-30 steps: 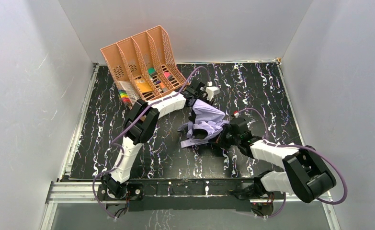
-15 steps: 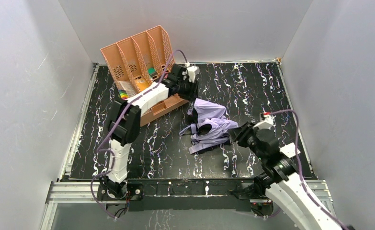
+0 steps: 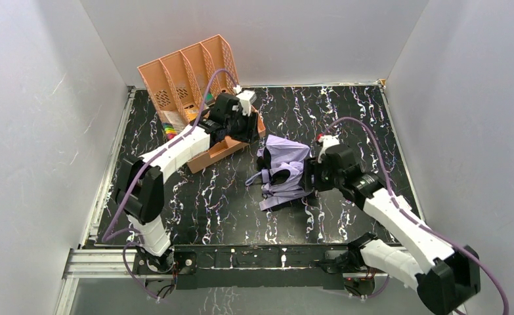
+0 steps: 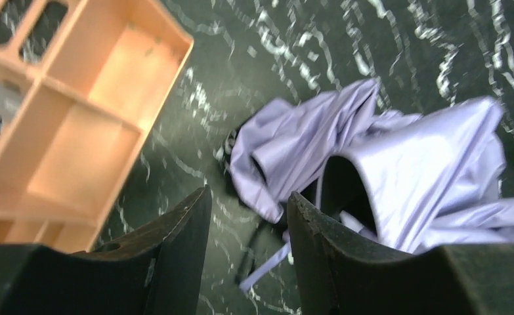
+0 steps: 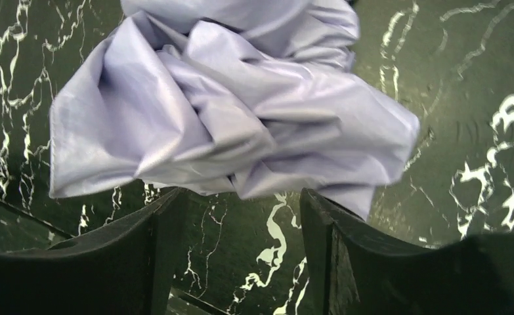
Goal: Put away the umbrella
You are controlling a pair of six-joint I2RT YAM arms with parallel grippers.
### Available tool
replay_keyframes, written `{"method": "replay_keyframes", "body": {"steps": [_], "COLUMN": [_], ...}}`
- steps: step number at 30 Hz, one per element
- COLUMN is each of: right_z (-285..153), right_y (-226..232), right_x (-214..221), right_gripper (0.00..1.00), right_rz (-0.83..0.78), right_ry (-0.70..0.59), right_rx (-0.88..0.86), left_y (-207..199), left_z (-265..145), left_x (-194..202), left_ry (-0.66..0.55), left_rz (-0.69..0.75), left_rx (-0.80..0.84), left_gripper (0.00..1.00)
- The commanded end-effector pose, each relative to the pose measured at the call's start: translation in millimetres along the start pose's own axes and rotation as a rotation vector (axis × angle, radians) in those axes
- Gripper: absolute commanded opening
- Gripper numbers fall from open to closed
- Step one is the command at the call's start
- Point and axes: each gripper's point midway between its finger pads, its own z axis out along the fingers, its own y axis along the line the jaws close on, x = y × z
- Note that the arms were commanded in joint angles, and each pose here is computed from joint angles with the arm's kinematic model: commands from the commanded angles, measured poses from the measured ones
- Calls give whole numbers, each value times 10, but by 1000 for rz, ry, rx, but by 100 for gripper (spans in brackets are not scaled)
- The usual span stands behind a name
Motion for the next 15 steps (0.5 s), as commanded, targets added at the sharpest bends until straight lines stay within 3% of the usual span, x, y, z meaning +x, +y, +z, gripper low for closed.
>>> {"method": "replay_keyframes", "body": {"steps": [1, 5, 10, 11, 15], "right_z": [17, 97, 352, 526, 710], "right_y": [248, 428, 488, 542, 632], "right_x": [-285, -486, -543, -601, -650], "right_gripper": [76, 91, 92, 86, 62], "right_rz": [-257, -396, -517, -537, -535], "right_ry": [-4, -15, 58, 74, 93], "right_rx": [-132, -216, -254, -279, -319], "left_y": [32, 36, 42, 2, -43], "left_z": [-360, -564, -722, -748, -770], "left_x": [46, 294, 647, 879, 1089], "left_ry": [-53, -33, -12, 17, 30], "left_rz": [-57, -92, -156, -204, -254], "left_rx": [-63, -75, -80, -53, -30], "left_gripper": [47, 49, 51, 51, 51]}}
